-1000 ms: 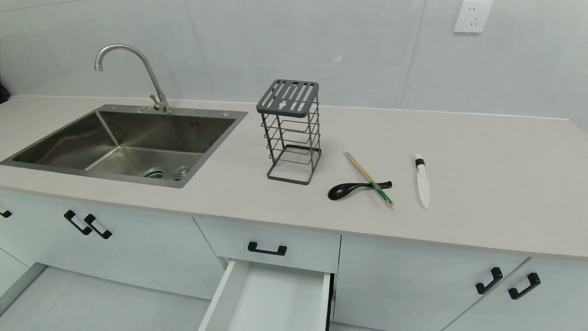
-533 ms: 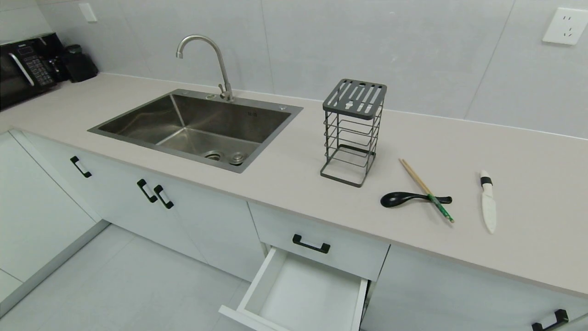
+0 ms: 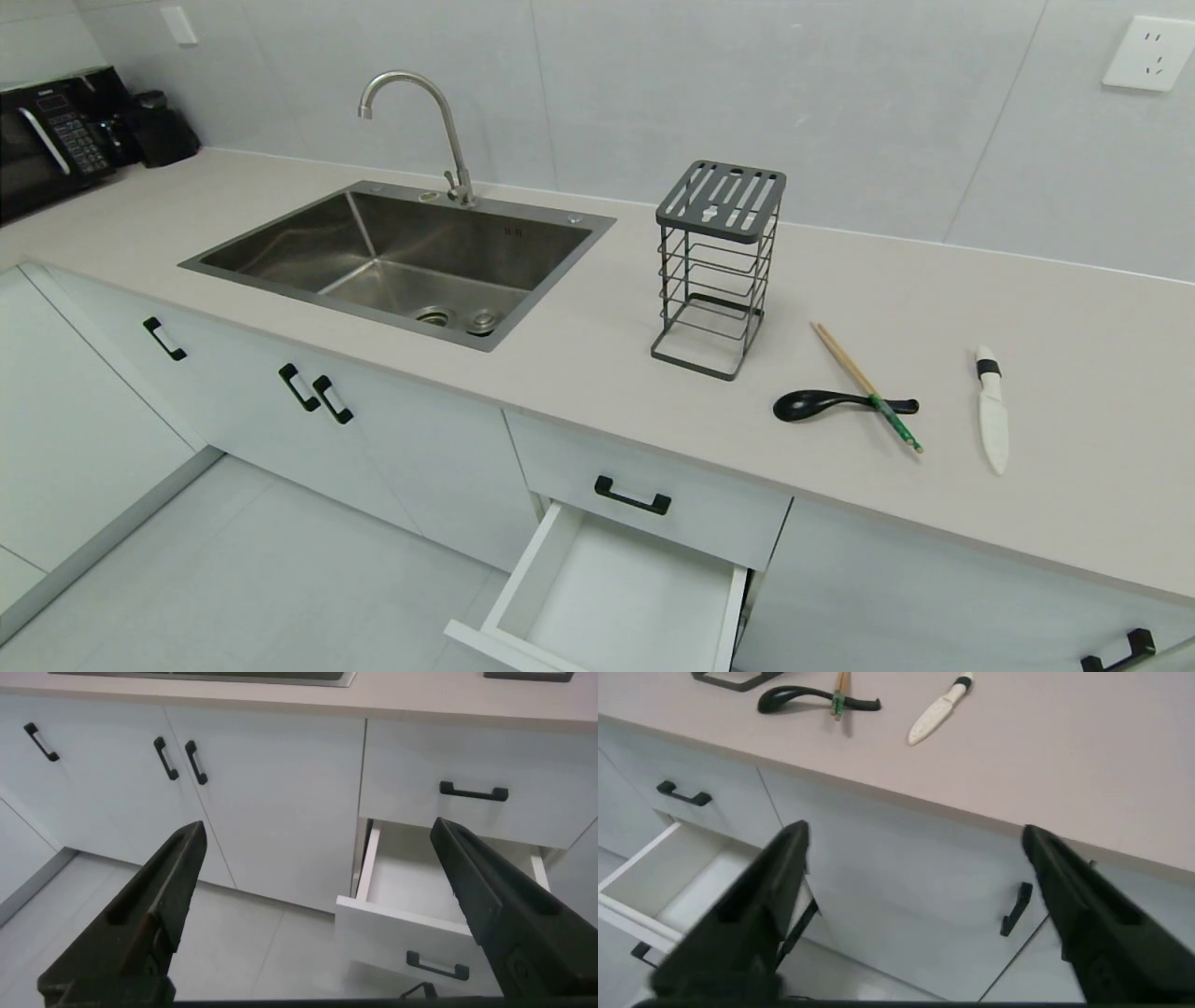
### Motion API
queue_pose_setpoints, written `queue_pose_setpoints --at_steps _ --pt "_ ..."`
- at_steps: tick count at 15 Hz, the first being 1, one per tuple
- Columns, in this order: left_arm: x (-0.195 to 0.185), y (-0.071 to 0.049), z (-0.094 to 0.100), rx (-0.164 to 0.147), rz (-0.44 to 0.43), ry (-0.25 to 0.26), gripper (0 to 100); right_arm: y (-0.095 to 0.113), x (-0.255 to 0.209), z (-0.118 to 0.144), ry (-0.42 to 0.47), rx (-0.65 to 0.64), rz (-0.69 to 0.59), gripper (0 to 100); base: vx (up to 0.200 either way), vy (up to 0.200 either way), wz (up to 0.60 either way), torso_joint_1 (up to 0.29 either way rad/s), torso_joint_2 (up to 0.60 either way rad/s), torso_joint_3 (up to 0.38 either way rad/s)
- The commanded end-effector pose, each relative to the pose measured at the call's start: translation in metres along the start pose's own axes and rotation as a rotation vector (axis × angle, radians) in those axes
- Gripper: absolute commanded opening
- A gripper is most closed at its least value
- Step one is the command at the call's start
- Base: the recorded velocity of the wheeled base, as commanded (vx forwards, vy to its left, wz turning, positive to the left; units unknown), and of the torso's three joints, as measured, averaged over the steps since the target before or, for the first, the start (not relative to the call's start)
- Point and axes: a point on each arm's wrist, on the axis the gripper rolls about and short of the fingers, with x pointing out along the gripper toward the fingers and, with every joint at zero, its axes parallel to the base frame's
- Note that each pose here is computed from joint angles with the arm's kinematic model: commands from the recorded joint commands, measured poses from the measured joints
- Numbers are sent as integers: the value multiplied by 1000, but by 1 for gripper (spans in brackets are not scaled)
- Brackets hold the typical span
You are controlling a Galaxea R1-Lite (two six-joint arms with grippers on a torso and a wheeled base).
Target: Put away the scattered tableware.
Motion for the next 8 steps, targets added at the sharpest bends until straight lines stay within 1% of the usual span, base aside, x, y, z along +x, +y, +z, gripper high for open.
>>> queue_pose_setpoints --at_steps 1,2,3,4,5,7,8 --pt "0 0 0 -1 1 1 100 0 0 10 -92 2 1 100 0 0 0 0 0 0" --pt "0 0 0 0 1 1 100 0 -3 23 -227 -20 9 100 0 0 0 0 0 0" --pt "0 0 0 0 1 1 100 1 -2 29 -250 -41 51 100 0 0 0 0 0 0" --pt "0 0 0 0 1 1 100 2 -1 36 -236 -49 131 100 0 0 0 0 0 0" --pt "0 0 0 -1 1 1 100 5 9 58 -166 -54 300 100 0 0 0 0 0 0" --pt "0 0 0 -3 1 1 100 8 30 83 -64 -42 448 100 0 0 0 0 0 0" --pt "0 0 0 -1 1 1 100 9 40 92 -32 -37 495 100 0 0 0 0 0 0"
